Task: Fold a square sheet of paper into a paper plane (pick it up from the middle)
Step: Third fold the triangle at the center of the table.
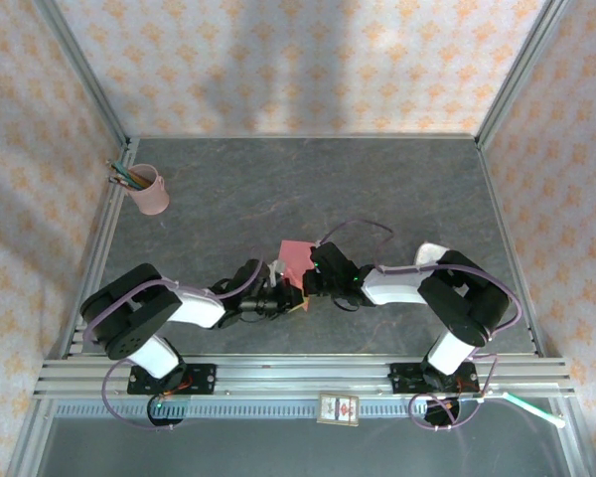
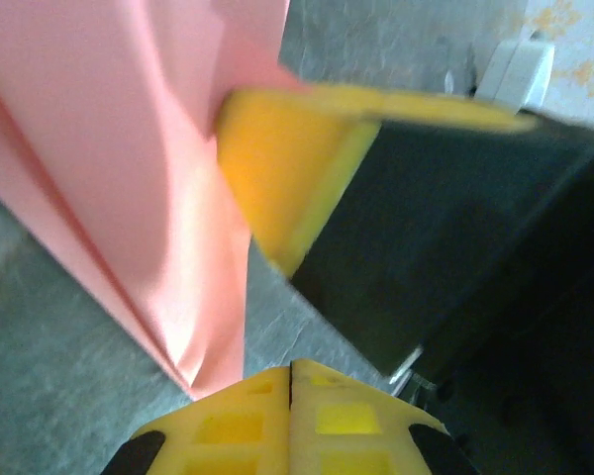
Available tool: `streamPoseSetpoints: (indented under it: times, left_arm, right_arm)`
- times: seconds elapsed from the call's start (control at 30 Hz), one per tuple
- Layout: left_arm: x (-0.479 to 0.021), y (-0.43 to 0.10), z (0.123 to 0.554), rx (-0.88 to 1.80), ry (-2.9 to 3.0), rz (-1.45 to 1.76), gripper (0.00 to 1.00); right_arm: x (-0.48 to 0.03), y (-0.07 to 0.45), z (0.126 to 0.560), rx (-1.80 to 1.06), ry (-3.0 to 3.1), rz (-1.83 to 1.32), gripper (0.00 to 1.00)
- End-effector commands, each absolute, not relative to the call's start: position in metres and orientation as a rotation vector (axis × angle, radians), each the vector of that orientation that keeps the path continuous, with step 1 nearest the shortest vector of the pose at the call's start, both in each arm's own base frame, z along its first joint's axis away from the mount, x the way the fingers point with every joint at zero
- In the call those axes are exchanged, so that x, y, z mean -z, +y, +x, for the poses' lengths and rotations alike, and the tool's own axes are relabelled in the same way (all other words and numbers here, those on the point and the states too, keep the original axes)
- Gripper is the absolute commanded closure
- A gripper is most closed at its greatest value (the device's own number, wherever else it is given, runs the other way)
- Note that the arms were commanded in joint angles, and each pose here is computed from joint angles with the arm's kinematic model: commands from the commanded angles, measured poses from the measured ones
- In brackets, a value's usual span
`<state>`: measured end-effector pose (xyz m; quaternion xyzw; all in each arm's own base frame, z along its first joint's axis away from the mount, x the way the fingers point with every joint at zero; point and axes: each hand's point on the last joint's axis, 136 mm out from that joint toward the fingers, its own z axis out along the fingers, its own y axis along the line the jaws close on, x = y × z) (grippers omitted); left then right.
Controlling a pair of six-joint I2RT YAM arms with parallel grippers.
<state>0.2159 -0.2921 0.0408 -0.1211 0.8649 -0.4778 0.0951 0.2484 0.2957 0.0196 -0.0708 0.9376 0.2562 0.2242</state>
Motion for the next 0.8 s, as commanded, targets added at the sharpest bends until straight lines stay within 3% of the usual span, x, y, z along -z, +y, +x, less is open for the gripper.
streamPoseSetpoints:
  times: [0.0,0.77]
  left_arm:
    - [-0.036,-0.286,0.228,1.341,2.570,-0.344,0.99]
    - [-0.024,-0.276,0.244,1.262,2.581,-0.347,0.98]
  right_arm:
    - [0.014,0.265,0.239,-0.510,2.692,-0.190,0.98]
    - [0.013,0.265,0.239,-0.506,2.690,-0.192,0.97]
